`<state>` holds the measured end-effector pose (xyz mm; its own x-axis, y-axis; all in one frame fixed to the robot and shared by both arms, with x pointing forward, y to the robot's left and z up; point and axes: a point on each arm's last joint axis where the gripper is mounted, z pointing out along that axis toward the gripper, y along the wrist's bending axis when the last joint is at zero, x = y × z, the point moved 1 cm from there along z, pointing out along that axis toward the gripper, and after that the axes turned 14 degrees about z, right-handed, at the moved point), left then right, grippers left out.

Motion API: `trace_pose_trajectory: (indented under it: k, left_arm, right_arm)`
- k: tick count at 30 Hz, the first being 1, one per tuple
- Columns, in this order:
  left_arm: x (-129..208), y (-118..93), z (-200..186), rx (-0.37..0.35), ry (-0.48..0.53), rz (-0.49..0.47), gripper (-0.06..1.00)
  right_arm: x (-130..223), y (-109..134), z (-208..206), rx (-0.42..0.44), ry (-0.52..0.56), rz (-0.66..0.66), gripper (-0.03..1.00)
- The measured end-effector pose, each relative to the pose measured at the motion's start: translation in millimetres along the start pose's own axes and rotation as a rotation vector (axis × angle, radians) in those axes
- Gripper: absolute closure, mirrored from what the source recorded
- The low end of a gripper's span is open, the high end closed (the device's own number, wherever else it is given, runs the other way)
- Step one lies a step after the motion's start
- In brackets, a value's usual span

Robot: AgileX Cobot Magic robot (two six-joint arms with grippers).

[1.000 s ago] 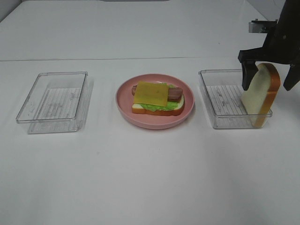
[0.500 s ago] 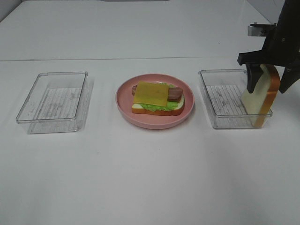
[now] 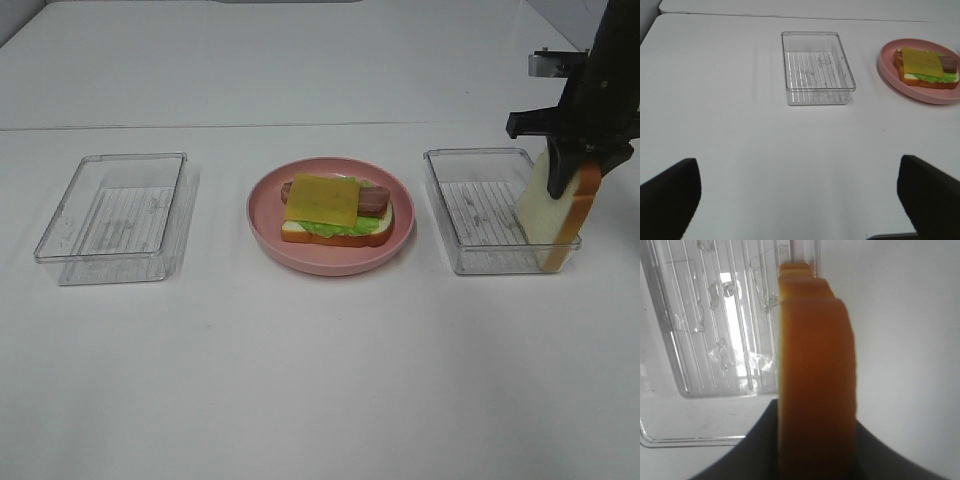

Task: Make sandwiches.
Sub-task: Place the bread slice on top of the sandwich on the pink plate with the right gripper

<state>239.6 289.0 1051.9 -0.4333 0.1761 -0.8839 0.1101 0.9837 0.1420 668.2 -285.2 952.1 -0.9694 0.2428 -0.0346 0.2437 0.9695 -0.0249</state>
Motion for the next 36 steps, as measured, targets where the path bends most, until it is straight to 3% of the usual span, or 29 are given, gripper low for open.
trace_pose_trajectory:
  k: [14,22,24,26,27,28,29,30,31,32,33,35,36]
  left_arm:
    - [-0.1,0.0,0.0,0.0,-0.001,0.0,-0.04]
    - [-0.1,0.0,0.0,0.0,-0.001,0.0,-0.04]
    - [-0.1,0.0,0.0,0.0,-0.001,0.0,-0.04]
    - [-0.1,0.0,0.0,0.0,-0.001,0.0,-0.04]
    - [-0.1,0.0,0.0,0.0,-0.001,0.0,-0.04]
    - [-0.1,0.0,0.0,0.0,-0.001,0.0,-0.04]
    - [-0.1,0.0,0.0,0.0,-0.001,0.0,-0.04]
    - [-0.1,0.0,0.0,0.0,-0.001,0.0,-0.04]
    - [-0.1,0.0,0.0,0.0,-0.001,0.0,-0.04]
    - [-0.1,0.0,0.0,0.0,-0.001,0.0,-0.04]
    - [-0.1,0.0,0.0,0.0,-0.001,0.0,-0.04]
    - [-0.1,0.0,0.0,0.0,-0.001,0.0,-0.04]
    - [-0.1,0.0,0.0,0.0,-0.001,0.0,-0.04]
  right_arm:
    - [1.2,1.7,-7.7,-0.026,-0.007,0.073,0.73]
    - [13.0,1.3,-67.9,-0.118,-0.124,0.096,0.73]
    - [24.1,3.7,-100.9,-0.205,-0.175,0.099,0.73]
    - [27.4,6.2,-107.5,-0.243,-0.178,0.092,0.73]
    - [34.0,14.0,-114.6,-0.343,-0.176,0.07,0.73]
    - [34.0,14.0,-114.6,-0.343,-0.176,0.07,0.73]
    - [38.7,23.6,-116.9,-0.463,-0.185,0.053,0.73]
    - [40.5,29.3,-114.7,-0.531,-0.187,0.049,0.73]
    - [40.5,29.3,-114.7,-0.531,-0.187,0.049,0.73]
    - [43.0,38.7,-107.6,-0.648,-0.189,0.048,0.73]
    - [43.0,38.7,-107.6,-0.648,-0.189,0.048,0.73]
    - [48.0,50.1,-89.8,-0.798,-0.158,0.06,0.73]
    - [48.0,50.1,-89.8,-0.798,-0.158,0.06,0.73]
